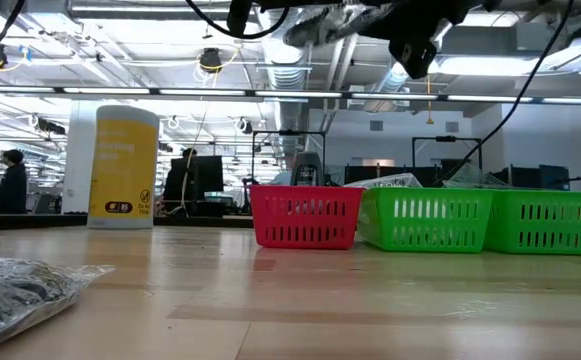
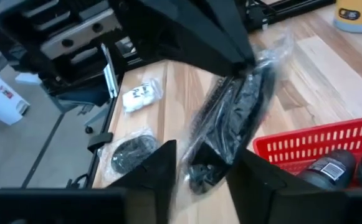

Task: Pick & Place Travel size toiletries
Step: Put the black hairbrush into the right green bin

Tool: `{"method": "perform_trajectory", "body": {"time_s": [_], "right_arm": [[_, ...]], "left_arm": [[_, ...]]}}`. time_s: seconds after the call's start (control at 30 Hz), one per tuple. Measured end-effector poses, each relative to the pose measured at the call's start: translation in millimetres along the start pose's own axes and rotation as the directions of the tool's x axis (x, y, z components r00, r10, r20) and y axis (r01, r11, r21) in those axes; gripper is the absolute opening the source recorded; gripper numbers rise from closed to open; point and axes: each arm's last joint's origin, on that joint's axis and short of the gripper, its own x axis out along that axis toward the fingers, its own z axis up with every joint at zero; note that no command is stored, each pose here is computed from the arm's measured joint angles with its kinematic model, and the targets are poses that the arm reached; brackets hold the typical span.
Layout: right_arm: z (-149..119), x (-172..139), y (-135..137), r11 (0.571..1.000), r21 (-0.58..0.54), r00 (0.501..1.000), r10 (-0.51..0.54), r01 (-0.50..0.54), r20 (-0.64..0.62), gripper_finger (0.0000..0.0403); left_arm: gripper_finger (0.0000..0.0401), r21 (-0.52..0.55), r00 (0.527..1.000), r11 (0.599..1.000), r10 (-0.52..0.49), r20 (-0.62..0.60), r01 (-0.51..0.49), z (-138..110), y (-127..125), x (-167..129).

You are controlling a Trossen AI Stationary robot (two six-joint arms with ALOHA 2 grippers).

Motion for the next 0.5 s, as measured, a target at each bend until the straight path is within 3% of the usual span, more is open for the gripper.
{"method": "perform_trajectory", "body": {"time_s": [0.23, 0.5], "right_arm": [[-1.0, 0.1, 0.0, 0.999, -0.02, 0.999, 0.028, -0.028, -0.024, 0.0023], [0.5, 0.6, -3.4, 0.999, -0.037, 1.0, 0.021, -0.022, -0.022, 0.0026]], "left_arm": [[0.0, -0.002, 1.0, 1.0, -0.008, 0.001, 0.008, 0.1, -0.8, -0.4], [0.0, -0.001, 1.0, 1.0, -0.003, 0.001, 0.003, 0.1, -0.3, -0.2]]}}
